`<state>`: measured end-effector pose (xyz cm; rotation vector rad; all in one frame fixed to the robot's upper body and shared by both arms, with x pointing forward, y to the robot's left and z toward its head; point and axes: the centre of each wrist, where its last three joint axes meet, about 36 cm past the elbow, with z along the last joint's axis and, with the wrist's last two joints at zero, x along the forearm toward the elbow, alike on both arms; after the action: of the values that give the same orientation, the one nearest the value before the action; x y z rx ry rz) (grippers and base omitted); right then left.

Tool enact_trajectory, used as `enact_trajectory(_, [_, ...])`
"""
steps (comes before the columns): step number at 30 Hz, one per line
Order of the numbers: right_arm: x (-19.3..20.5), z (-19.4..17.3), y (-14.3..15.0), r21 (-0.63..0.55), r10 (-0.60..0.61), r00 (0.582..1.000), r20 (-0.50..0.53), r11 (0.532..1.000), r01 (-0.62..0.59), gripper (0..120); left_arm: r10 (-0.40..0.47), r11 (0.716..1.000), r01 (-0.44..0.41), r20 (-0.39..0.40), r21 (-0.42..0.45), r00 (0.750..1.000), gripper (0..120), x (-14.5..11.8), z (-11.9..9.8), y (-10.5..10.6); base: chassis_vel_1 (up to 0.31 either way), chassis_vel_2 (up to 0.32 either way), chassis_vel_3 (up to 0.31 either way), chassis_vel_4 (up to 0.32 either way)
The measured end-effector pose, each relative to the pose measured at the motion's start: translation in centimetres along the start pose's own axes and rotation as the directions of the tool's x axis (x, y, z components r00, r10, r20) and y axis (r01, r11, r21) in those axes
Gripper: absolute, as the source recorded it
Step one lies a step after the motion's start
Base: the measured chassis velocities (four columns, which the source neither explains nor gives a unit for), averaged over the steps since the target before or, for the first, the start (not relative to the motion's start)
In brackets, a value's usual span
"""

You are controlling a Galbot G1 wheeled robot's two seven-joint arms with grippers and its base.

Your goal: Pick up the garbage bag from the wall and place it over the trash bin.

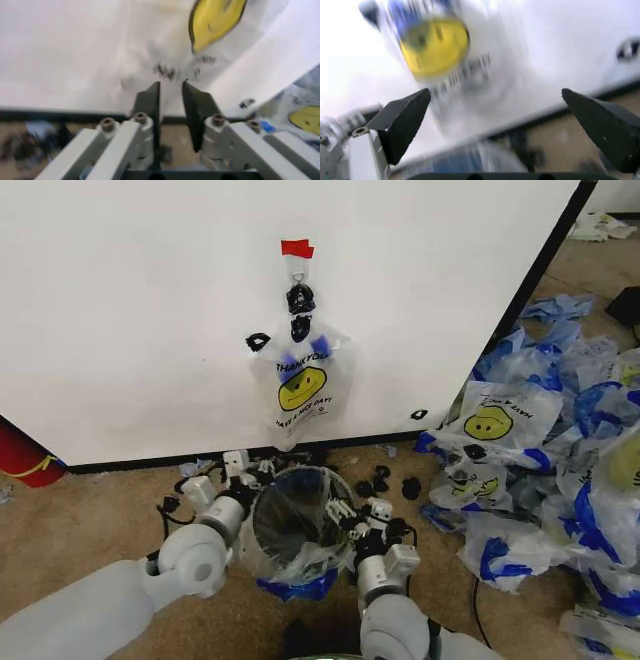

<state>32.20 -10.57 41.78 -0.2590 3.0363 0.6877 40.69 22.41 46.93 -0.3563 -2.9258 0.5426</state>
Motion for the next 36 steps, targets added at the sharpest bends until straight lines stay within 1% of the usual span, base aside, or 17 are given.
enact_trajectory(1, [-0.4,-0.8,-0.6,-0.010,-0.020,0.999,0.041,1.000,0.021,97,-0.002,1.000,0.002,0.018,-0.023,1.000,29,0.0,0.0,0.0,0.000,0.000,0.000,0.000])
enact_trajectory(2, [-0.6,-1.2,-0.9,-0.014,-0.031,0.998,0.061,0.999,0.032,97,-0.004,0.999,0.005,0.026,-0.036,1.000,31,0.0,0.0,0.0,0.000,0.000,0.000,0.000])
enact_trajectory(5, [-2.0,-4.9,-4.4,0.008,-0.094,0.966,0.239,0.995,0.094,100,-0.016,0.992,0.028,0.099,-0.124,0.995,46,0.0,0.0,0.4,0.000,0.000,0.000,0.000])
enact_trajectory(7, [-2.2,-5.6,-5.1,0.022,-0.098,0.959,0.268,0.995,0.096,100,-0.019,0.991,0.033,0.108,-0.131,0.994,48,0.1,0.0,0.5,0.000,0.000,0.000,0.000])
enact_trajectory(11, [-2.6,-9.5,-8.9,0.117,-0.126,0.896,0.425,0.990,0.084,100,-0.058,0.983,0.088,0.179,-0.162,0.982,66,0.8,-0.3,1.8,0.000,0.000,0.000,0.000])
enact_trajectory(12, [-2.3,-10.1,-9.5,0.133,-0.124,0.885,0.449,0.989,0.072,100,-0.064,0.980,0.098,0.194,-0.172,0.979,71,1.0,-0.3,2.1,0.000,0.000,0.000,0.000])
enact_trajectory(13, [-2.3,-10.1,-9.5,0.133,-0.124,0.885,0.449,0.989,0.072,100,-0.064,0.980,0.098,0.194,-0.172,0.979,71,1.0,-0.3,2.1,0.000,0.000,0.000,0.000])
enact_trajectory(17, [-1.1,-12.0,-12.0,0.197,-0.098,0.844,0.528,0.980,-0.010,100,-0.080,0.966,0.141,0.269,-0.216,0.960,89,2.1,0.4,3.8,0.000,0.000,0.000,0.000])
enact_trajectory(20, [-0.2,-12.6,-13.1,0.221,-0.060,0.818,0.572,0.972,-0.083,100,-0.100,0.957,0.183,0.335,-0.227,0.937,98,3.3,1.1,5.1,0.000,0.000,0.000,0.000])
enact_trajectory(21, [-0.2,-12.6,-13.1,0.221,-0.060,0.818,0.572,0.972,-0.083,100,-0.100,0.957,0.183,0.335,-0.227,0.937,98,3.3,1.1,5.1,0.000,0.000,0.000,0.000])
enact_trajectory(25, [1.2,-12.6,-14.1,0.240,-0.017,0.792,0.611,0.957,-0.164,100,-0.066,0.926,0.232,0.476,-0.299,0.877,100,4.9,2.7,7.6,0.000,0.000,0.000,0.000])
enact_trajectory(27, [2.0,-12.2,-14.4,0.253,0.001,0.785,0.619,0.946,-0.201,100,-0.051,0.912,0.256,0.531,-0.320,0.846,100,5.5,3.6,8.2,0.000,0.000,0.000,0.000])
enact_trajectory(28, [2.3,-12.1,-14.5,0.257,0.009,0.784,0.621,0.942,-0.215,100,-0.049,0.908,0.265,0.545,-0.325,0.837,100,5.7,3.8,8.4,0.000,0.000,0.000,0.000])
enact_trajectory(29, [2.3,-12.1,-14.5,0.257,0.009,0.784,0.621,0.942,-0.215,100,-0.049,0.908,0.265,0.545,-0.325,0.837,100,5.7,3.8,8.4,0.000,0.000,0.000,0.000])
enact_trajectory(31, [2.7,-11.9,-14.7,0.261,0.023,0.780,0.625,0.936,-0.237,100,-0.057,0.902,0.287,0.570,-0.322,0.820,100,5.8,3.9,8.7,0.000,0.000,0.000,0.000])
enact_trajectory(35, [3.4,-11.2,-16.1,0.294,0.049,0.766,0.641,0.906,-0.303,100,-0.124,0.893,0.360,0.622,-0.270,0.773,100,4.8,4.1,10.3,0.000,0.000,0.000,0.000])
enact_trajectory(36, [3.4,-11.2,-16.1,0.294,0.049,0.766,0.641,0.906,-0.303,100,-0.124,0.893,0.360,0.622,-0.270,0.773,100,4.8,4.1,10.3,0.000,0.000,0.000,0.000])
